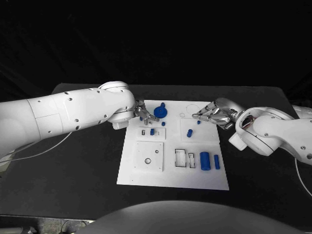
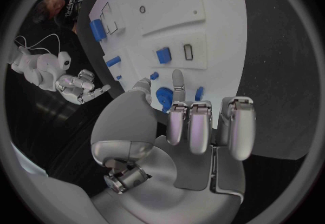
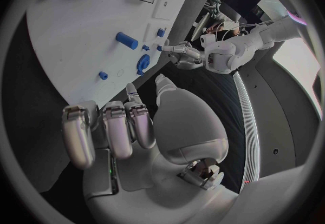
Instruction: Assemble the parts on the task board
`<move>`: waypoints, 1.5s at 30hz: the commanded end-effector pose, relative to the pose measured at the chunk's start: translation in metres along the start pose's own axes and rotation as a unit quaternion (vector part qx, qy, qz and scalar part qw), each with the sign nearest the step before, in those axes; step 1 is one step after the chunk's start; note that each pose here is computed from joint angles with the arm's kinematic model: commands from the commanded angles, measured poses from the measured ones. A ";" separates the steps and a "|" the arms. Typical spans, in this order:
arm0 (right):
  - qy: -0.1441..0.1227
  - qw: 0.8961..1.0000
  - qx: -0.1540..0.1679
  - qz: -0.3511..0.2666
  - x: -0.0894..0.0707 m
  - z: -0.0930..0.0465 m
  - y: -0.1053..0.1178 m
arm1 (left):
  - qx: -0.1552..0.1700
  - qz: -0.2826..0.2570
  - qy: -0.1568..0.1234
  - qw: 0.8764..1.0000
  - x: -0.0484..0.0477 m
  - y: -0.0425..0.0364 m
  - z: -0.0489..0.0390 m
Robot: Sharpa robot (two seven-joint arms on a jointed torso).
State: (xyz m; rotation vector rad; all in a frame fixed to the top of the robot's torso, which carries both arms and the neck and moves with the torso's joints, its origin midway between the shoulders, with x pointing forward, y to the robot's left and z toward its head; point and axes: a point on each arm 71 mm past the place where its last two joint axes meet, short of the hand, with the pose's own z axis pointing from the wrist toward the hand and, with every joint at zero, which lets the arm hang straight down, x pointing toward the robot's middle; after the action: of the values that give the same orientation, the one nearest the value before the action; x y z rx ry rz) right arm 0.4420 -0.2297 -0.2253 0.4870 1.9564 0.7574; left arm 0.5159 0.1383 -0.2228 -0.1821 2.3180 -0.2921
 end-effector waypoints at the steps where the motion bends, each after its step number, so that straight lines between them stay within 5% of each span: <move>1: 0.001 1.000 -0.003 -0.005 0.000 0.000 0.000 | 0.108 -0.088 -0.096 0.986 -0.0164 -0.0084 -0.0078; 4: 0.001 1.000 -0.003 -0.004 0.000 0.000 -0.001 | 0.137 -0.124 -0.132 0.974 -0.0245 -0.0017 -0.0134; 8: 0.002 1.000 -0.002 -0.005 0.000 0.000 -0.001 | 0.137 -0.134 -0.142 0.971 -0.0301 0.0095 -0.0149; 25: 0.008 1.000 0.001 -0.005 0.002 -0.001 -0.001 | 0.051 -0.017 -0.065 0.996 -0.0386 0.0296 0.0089; 45: 0.010 1.000 0.001 -0.005 0.003 0.000 0.000 | -0.023 0.037 -0.029 0.999 -0.0438 0.0417 0.0238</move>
State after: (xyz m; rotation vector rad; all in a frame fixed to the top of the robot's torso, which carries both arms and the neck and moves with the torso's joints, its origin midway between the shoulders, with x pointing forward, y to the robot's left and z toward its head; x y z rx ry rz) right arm 0.4413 -0.2293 -0.2264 0.4870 1.9654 0.7556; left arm 0.5626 0.1832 -0.2174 -0.1670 2.2246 -0.2573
